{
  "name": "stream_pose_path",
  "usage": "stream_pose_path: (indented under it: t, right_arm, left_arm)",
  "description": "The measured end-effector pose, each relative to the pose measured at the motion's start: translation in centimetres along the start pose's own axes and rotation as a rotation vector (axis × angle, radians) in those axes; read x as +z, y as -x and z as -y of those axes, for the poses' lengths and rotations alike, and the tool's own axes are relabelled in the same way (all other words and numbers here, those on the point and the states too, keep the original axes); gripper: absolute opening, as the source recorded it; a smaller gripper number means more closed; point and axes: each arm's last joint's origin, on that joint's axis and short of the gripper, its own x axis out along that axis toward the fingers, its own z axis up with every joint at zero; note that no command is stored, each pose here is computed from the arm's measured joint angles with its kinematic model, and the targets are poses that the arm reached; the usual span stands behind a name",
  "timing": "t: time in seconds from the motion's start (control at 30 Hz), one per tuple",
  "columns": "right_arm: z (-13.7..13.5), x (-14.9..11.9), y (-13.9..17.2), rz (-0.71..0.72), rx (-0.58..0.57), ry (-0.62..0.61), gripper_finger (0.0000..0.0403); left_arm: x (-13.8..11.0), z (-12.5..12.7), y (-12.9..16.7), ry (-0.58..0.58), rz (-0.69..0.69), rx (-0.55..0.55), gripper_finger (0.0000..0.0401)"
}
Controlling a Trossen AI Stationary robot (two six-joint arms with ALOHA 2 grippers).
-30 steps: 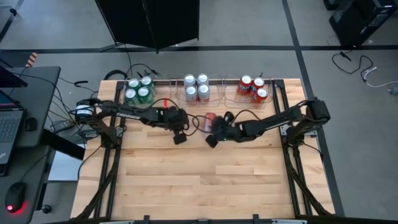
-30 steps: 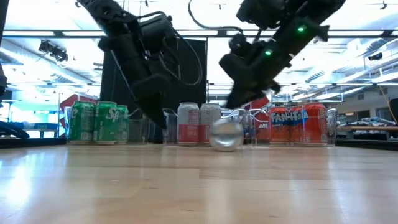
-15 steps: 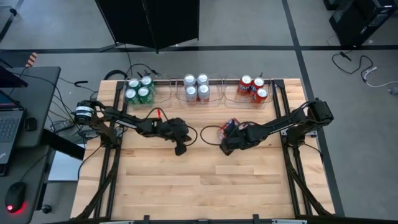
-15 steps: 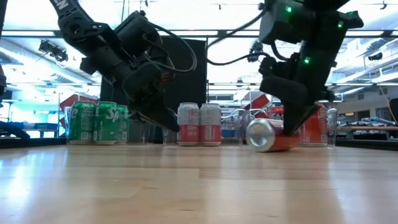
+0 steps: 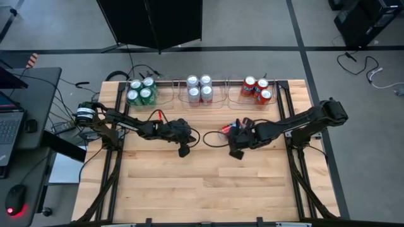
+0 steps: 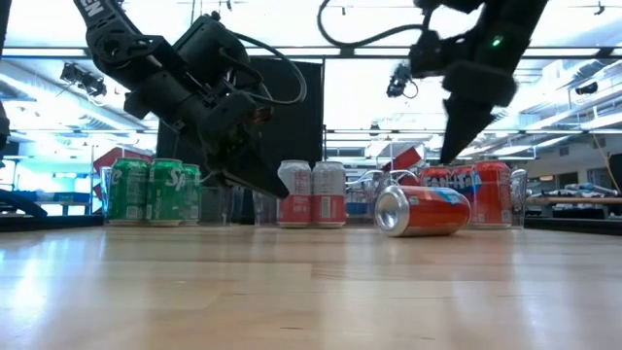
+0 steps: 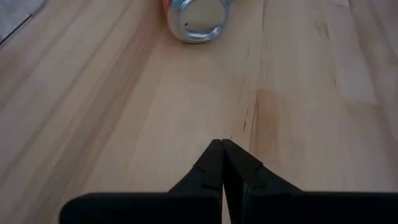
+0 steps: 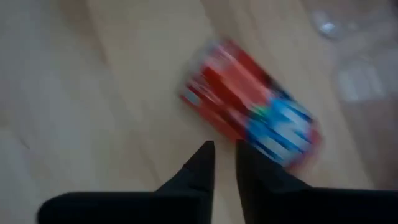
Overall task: Sort soda cans
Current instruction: Put the red soda can into the top right transparent bin
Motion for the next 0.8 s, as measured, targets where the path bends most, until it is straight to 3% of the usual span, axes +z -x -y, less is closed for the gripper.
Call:
stream_pose_path:
  t: [0.1, 0.23, 0.33, 0.47, 0.63, 0.8]
  right_arm:
    - [1.5, -0.5, 1.3, -0.046, -0.055, -0.004, 0.0079]
    - [3.2, -1.1, 2.1, -0.090, -0.132, -0.146, 0.0126]
    - [4.1, -2.5, 1.7, -0.134, -0.191, -0.198, 0.0139]
    - [4.8, -4.3, 0.3, -0.128, -0.226, -0.269, 0.0101]
    - [5.2, -6.1, -2.3, -0.047, -0.193, -0.335, 0.0012]
    - [5.7, -7.4, -4.8, 0.014, -0.153, -0.402, 0.0015]
  left_arm:
    - [0.0, 0.0, 0.0, 0.000, 0.001, 0.001, 0.0005]
    - [0.3, 0.0, 0.0, 0.063, 0.036, 0.026, 0.0005]
    - [0.8, 0.2, -0.3, 0.106, 0.097, -0.027, 0.0004]
    - [1.1, 0.9, -0.9, 0.096, 0.163, -0.156, 0.0002]
    - [0.7, 0.9, -2.8, 0.095, 0.174, -0.168, 0.0001]
    - [1.2, 1.3, -5.4, 0.091, 0.167, -0.206, 0.0001]
